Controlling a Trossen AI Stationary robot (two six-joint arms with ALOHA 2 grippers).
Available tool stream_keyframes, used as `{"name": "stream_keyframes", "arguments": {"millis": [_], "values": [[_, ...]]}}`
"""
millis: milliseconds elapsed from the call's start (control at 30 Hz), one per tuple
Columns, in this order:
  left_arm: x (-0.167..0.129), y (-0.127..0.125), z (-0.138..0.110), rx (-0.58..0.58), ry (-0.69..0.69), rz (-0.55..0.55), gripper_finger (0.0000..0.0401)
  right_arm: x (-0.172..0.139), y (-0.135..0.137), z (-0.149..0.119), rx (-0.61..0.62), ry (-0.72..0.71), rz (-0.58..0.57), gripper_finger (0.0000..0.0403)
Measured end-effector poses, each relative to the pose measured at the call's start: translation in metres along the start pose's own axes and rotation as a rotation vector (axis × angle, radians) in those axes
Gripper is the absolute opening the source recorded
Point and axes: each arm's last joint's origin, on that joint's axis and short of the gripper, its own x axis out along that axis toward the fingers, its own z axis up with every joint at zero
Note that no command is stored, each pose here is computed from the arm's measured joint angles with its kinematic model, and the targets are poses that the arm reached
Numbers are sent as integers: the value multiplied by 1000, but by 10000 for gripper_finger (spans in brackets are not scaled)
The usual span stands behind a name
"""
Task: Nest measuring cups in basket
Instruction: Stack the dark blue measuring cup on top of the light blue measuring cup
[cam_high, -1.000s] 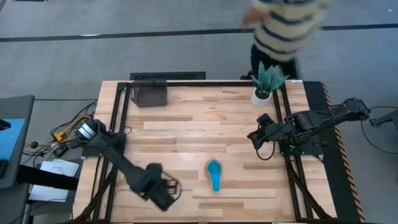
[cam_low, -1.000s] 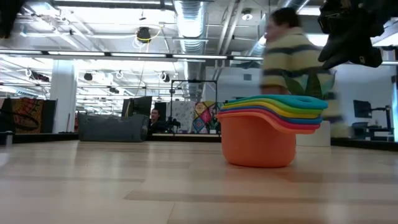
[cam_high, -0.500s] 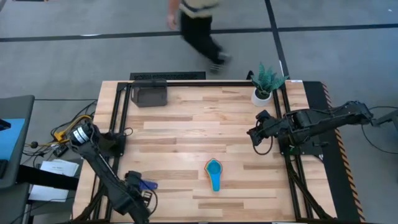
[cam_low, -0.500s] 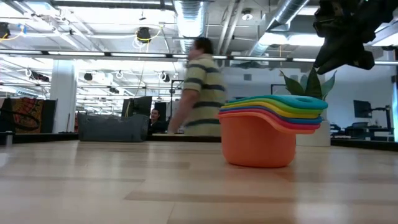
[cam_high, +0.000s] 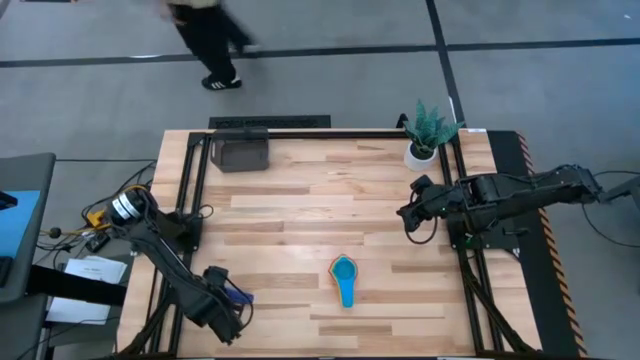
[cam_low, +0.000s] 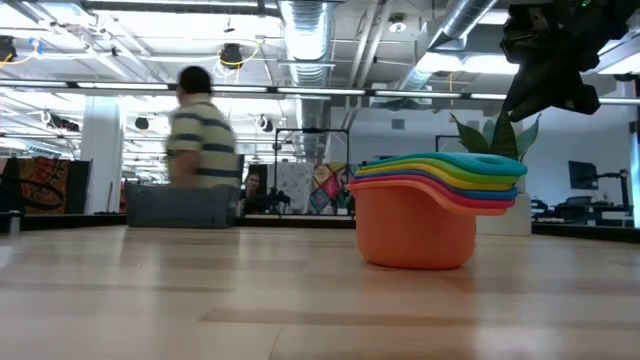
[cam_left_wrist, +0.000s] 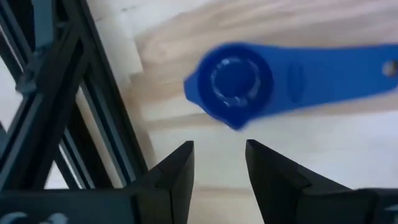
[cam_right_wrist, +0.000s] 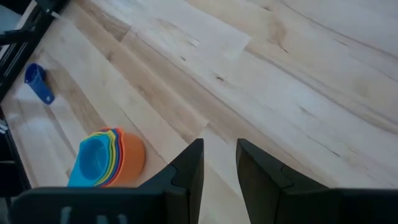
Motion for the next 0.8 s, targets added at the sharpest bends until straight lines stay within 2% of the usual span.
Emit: {"name": "stream_keyframes", "arguments": {"millis": [267, 433, 533, 800], "values": [[28, 14, 16, 12, 56, -96, 135, 0, 0, -1, 16, 26, 16, 119], [38, 20, 21, 15, 101, -65, 135, 0, 0, -1, 26, 32, 17, 119], [41, 21, 21, 21, 118, -58, 135, 0, 0, -1, 27, 31, 16, 119], [40, 17, 17, 69, 120, -129, 135, 2, -5, 6, 70, 2, -12, 119]]}}
